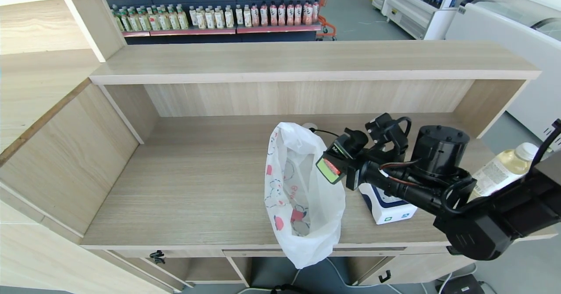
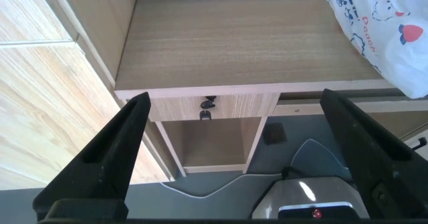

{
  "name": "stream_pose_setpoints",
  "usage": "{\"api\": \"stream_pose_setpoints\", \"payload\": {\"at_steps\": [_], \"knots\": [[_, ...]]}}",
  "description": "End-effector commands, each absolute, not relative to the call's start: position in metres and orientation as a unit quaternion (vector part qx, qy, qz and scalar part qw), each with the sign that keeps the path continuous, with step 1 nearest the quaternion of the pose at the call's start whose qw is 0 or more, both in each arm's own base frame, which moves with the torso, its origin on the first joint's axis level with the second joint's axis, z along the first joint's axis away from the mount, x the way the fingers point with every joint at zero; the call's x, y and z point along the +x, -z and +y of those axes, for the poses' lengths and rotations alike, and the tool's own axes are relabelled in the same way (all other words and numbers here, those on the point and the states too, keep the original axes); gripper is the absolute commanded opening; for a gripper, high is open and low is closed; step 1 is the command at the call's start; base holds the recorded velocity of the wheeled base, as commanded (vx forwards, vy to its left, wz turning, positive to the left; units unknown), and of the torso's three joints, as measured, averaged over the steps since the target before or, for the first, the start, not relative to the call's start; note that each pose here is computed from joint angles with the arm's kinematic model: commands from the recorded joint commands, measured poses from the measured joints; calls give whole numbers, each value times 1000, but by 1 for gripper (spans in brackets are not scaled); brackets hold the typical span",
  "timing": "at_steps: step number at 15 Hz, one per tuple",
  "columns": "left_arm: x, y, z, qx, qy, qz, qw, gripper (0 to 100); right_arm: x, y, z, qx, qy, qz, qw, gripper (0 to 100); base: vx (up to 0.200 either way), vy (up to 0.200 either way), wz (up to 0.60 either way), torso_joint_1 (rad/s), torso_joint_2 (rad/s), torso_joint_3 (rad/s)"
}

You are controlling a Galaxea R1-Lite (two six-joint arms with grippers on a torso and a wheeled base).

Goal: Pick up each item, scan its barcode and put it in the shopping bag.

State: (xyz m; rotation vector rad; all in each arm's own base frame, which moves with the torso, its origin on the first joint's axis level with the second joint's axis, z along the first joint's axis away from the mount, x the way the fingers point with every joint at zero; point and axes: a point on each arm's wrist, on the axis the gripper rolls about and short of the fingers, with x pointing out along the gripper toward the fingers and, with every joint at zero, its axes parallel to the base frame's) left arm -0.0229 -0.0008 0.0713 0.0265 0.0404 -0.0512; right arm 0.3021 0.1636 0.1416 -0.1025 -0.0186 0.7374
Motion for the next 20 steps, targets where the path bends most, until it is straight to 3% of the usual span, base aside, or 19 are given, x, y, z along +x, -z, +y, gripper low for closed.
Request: {"api": "stream_pose_setpoints", "payload": {"at_steps": [1,12,20], "knots": [[-23,-71,-1,13,26,20,999,100,303,-129,172,-52,-377,0,925,0,0,0,0,0,0,0],[-23,-71,-1,13,26,20,999,100,329,-48,199,-54,-423,-8,905,0,0,0,0,0,0,0],[-23,-71,-1,13,26,20,999,100,345,-20,211,-57,-436,-5,898,0,0,0,0,0,0,0]]}}
